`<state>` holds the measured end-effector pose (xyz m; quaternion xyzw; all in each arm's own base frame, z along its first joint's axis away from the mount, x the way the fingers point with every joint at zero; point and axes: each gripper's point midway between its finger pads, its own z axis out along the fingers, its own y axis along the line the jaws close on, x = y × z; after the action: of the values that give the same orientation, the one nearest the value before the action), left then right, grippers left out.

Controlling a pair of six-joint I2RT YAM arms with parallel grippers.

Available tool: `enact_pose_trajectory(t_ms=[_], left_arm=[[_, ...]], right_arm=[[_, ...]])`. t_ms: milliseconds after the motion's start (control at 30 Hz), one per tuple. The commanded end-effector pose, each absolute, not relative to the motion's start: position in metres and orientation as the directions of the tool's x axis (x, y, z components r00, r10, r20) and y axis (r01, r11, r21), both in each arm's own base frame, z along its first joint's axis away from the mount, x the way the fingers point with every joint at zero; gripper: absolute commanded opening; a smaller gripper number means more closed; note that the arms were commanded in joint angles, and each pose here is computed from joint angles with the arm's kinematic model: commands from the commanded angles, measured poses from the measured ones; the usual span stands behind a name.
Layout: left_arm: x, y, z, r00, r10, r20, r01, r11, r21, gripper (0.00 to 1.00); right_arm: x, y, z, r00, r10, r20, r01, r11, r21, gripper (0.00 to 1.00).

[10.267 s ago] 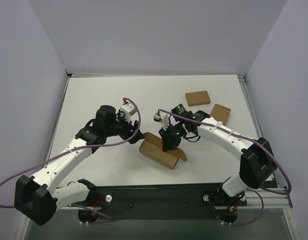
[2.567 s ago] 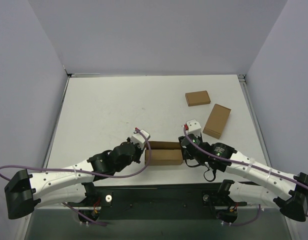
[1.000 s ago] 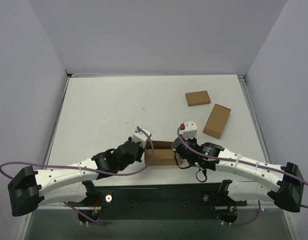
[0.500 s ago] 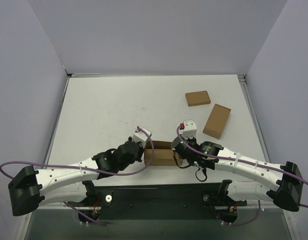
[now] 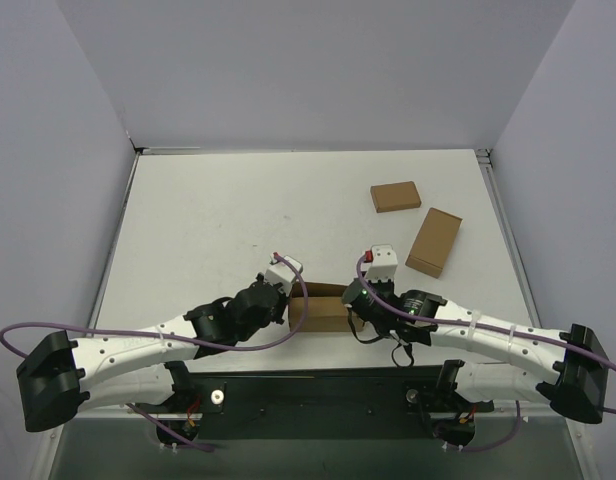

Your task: Fold the paper box

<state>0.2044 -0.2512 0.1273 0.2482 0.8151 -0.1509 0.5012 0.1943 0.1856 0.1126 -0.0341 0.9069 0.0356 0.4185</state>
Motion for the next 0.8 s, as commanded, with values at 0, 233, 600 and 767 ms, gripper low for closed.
enact_pose_trajectory(t_ms=[0,233,600,767], left_arm=[[0.202,-0.282,0.160,-0.348,0.138,-0.927,0.609,0.785,-0.111,0.00],[0.197,-0.282,0.173,-0.357,0.097,-0.929,0.618,0.770,-0.157,0.00],[0.188,-0.274,0.188,-0.372,0.134,-0.918,0.646,0.748,-0.153,0.40],[0.195,-0.265,0.197,-0.357,0.159,-0.920,0.638,0.761,-0.117,0.52]], right_arm=[[0.167,0.192,0.081,-0.725,-0.062,-0.686,-0.139,0.989,0.058,0.00],[0.155,0.180,0.069,-0.713,-0.092,-0.695,-0.128,0.992,0.000,0.00],[0.158,0.177,0.077,-0.687,-0.115,-0.718,-0.119,0.992,-0.045,0.00],[0.157,0.178,0.078,-0.685,-0.120,-0.718,-0.123,0.991,-0.049,0.00]])
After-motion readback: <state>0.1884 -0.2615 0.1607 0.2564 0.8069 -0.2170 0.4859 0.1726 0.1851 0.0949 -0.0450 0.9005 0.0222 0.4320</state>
